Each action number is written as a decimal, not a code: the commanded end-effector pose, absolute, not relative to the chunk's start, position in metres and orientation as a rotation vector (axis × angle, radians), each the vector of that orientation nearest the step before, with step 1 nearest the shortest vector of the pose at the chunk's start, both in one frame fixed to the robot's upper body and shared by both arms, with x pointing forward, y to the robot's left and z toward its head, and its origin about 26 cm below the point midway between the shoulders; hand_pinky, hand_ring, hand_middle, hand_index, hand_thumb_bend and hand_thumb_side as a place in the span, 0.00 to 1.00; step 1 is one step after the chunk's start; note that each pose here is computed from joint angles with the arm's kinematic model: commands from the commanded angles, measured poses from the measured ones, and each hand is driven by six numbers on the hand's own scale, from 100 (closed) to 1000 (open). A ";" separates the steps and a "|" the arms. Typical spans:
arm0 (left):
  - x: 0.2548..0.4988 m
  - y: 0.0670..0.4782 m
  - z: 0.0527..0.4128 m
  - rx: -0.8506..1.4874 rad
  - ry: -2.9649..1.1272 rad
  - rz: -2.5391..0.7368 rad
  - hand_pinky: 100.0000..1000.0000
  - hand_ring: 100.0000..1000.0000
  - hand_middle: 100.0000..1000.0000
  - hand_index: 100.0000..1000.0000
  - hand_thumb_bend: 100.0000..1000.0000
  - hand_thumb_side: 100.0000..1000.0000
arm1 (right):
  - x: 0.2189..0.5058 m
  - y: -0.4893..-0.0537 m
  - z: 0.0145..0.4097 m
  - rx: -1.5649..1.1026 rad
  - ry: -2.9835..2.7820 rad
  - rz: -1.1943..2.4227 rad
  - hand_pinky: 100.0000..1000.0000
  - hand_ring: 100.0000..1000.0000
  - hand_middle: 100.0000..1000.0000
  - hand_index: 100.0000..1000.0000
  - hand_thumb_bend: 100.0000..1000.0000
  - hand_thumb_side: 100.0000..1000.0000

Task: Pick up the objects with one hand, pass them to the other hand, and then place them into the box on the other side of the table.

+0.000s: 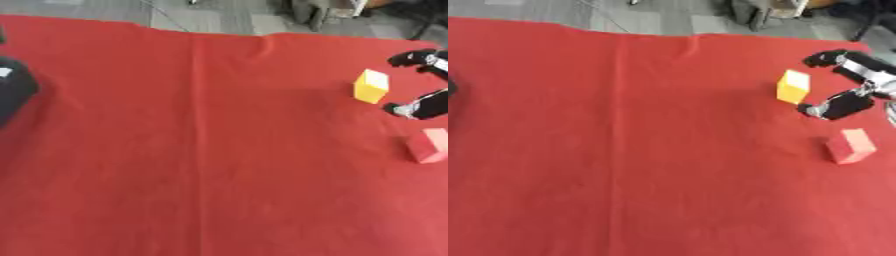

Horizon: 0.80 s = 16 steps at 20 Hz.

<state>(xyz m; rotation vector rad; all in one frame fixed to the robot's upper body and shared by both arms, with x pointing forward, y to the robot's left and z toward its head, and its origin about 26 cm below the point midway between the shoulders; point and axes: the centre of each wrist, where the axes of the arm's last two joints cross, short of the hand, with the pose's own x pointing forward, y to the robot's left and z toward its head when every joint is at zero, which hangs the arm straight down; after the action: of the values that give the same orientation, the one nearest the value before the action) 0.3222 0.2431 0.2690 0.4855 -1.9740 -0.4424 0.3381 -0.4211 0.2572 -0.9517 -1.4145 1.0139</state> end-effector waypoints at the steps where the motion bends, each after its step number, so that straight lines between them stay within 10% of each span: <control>1: 0.318 0.244 0.278 0.494 -2.005 -0.439 0.59 0.63 0.69 0.76 0.00 0.77 | 0.333 -0.432 0.276 -1.034 -1.412 1.005 0.92 0.95 0.85 0.89 0.36 0.00; 16: 0.310 0.235 0.277 0.435 -2.041 -0.438 0.59 0.63 0.68 0.75 0.00 0.77 | 0.332 -0.454 0.269 -1.138 -1.382 0.893 0.92 0.94 0.85 0.89 0.35 0.00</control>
<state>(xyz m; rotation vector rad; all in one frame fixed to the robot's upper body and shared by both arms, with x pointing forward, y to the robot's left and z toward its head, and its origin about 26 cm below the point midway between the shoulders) 0.3146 0.2357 0.2684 0.4390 -2.0065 -0.4316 0.3377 -0.4436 0.2494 -1.0556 -1.3927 0.9004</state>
